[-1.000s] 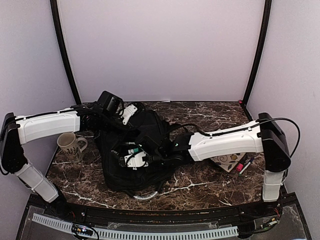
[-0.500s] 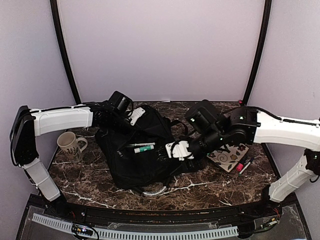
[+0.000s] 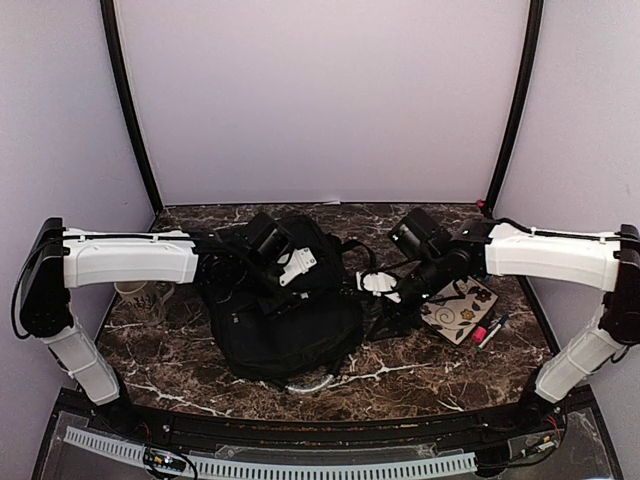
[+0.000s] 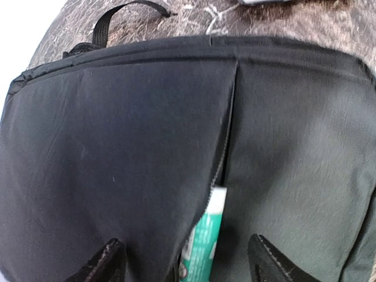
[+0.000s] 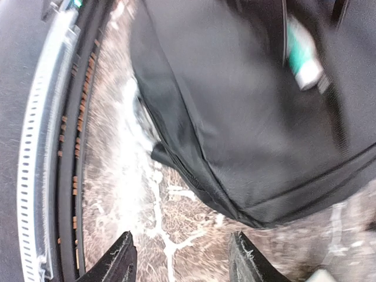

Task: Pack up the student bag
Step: Put down the student bag in the second largest pocket.

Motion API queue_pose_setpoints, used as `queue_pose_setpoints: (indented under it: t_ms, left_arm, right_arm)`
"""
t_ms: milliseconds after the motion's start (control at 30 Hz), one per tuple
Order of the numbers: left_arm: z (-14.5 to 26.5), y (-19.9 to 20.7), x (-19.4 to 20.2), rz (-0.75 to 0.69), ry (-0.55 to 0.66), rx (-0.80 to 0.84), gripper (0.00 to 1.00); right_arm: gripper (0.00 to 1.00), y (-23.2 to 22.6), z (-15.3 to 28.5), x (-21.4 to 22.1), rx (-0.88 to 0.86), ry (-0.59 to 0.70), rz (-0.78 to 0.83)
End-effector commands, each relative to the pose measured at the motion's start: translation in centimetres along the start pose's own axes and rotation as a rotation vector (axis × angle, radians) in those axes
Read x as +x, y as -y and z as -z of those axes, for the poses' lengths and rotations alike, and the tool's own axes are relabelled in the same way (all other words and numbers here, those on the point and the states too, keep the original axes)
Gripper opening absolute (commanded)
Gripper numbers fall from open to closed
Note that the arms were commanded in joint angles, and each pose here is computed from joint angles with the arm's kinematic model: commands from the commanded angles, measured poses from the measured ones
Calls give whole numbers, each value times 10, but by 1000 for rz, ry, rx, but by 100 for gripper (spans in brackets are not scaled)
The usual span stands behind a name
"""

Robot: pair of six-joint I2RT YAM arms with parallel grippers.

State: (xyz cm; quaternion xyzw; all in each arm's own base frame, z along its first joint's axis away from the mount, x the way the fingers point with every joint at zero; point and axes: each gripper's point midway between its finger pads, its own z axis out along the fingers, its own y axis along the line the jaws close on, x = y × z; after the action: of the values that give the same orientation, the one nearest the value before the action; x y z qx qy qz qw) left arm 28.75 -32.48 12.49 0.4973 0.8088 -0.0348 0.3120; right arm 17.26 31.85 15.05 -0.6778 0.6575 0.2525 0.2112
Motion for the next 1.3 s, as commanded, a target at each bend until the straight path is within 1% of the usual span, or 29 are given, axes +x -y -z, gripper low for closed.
queue_pose_setpoints:
  t_ms: [0, 167, 267, 367, 433, 467, 500, 600, 633, 733, 800, 900, 967, 1033, 1067, 1100, 1133, 1200, 1267]
  left_arm:
    - [15, -13, 9, -63, 1, -85, 75]
    - [5, -38, 18, -105, -57, -240, 75]
    - [-5, -50, 19, -135, -77, -316, 74]
    - [-4, -83, 7, -94, -63, -472, 72]
    - [-3, -103, -1, -42, -46, -558, 69]
    - [-2, -111, -5, -26, -29, -611, 68]
    - [-6, -116, -3, -29, -38, -648, 67]
    - [-7, -133, 0, -21, -76, -796, 58]
    - [-6, -135, -1, -16, -77, -811, 55]
    - [-2, -136, -6, 0, -58, -809, 45]
    - [1, -136, -9, -19, -50, -799, 43]
    - [-3, -127, -13, -69, -47, -719, 50]
    - [-9, -116, -13, -101, -51, -633, 53]
    - [-7, -111, -16, -92, -31, -589, 59]
    - [-2, -107, -20, -71, -2, -547, 62]
    - [-1, -98, -24, -58, 26, -472, 64]
    - [1, -93, -26, -47, 39, -432, 65]
    - [2, -86, -25, -46, 40, -391, 68]
    - [-2, -84, -20, -50, 10, -373, 68]
  right_arm:
    - [54, 17, -32, 15, 18, -10, -102]
    - [56, 28, -45, 20, 58, 2, -115]
    - [56, 31, -59, 25, 32, -20, -143]
    - [56, 28, -63, 24, 0, -16, -161]
    - [56, 24, -62, 25, -17, -14, -168]
    - [56, 22, -62, 26, -21, -15, -170]
    - [56, 21, -61, 27, -22, -14, -172]
    - [56, 15, -58, 28, -41, -6, -185]
    - [56, 12, -55, 28, -48, -5, -189]
    - [57, 7, -48, 28, -69, -7, -181]
    - [57, 7, -34, 21, -69, 17, -167]
    - [57, 9, -20, 17, -84, 33, -174]
    - [57, 10, -9, 12, -95, 45, -173]
    - [58, 12, 7, 7, -89, 66, -178]
    - [59, 14, 17, 4, -72, 82, -181]
    - [60, 17, 26, 4, -53, 94, -191]
    - [60, 21, 34, 5, -28, 104, -202]
    - [61, 40, 58, 0, 60, 137, -212]
    - [61, 62, 77, 9, 152, 152, -258]
